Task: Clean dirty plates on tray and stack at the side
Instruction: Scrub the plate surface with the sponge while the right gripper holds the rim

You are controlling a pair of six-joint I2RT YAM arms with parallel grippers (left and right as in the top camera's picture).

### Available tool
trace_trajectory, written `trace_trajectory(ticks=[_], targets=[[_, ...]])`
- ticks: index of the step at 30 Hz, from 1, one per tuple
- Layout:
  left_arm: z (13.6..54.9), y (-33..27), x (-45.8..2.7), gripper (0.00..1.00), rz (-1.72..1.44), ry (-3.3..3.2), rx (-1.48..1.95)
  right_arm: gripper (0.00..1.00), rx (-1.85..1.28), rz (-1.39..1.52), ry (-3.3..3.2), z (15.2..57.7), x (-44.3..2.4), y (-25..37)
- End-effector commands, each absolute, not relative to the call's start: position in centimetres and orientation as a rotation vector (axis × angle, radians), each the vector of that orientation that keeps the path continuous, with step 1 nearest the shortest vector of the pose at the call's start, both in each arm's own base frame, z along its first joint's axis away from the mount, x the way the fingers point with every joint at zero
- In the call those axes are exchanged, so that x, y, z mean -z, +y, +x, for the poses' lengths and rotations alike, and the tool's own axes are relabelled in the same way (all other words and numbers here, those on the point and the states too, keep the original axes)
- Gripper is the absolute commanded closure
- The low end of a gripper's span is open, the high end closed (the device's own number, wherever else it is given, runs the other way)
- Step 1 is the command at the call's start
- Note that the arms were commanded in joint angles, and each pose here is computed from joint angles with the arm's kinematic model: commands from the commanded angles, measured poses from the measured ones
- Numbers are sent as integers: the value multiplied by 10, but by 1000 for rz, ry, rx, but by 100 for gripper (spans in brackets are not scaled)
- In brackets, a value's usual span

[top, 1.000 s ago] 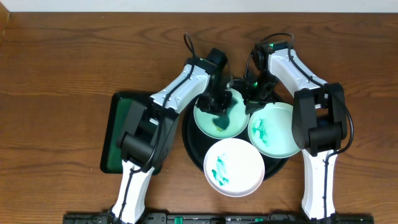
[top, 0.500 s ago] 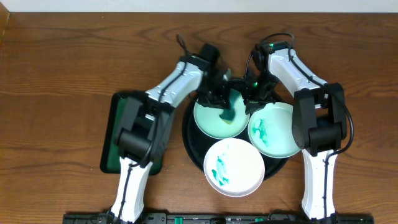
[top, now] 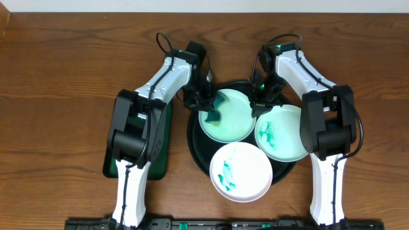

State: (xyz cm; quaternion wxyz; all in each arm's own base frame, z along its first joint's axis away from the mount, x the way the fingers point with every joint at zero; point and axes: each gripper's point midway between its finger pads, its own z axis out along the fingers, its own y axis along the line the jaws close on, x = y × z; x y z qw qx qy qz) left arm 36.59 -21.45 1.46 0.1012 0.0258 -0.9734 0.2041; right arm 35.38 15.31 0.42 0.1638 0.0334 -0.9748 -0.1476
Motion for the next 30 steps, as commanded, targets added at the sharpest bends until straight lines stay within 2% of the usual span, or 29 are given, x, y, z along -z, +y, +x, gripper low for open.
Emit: trace_trajectory(ticks=[1,6,10,19,30], targets=[[365,-165,3,93,155,-2937,-228,99,378,55,-2758,349,4,151],[346,-150,1,93,154,-2873,-109,99,377,49,-2757,349,3,151],[330,-152,-3,93,22,-2823,-106,99,378,49,-2757,349,4,150],[303,-230,-8,93,-365,-2766,-370,99,378,47,-2757,349,3,150],[285,-287,-11,93,-509,-2747,-525,99,378,47,-2757,349,3,150]])
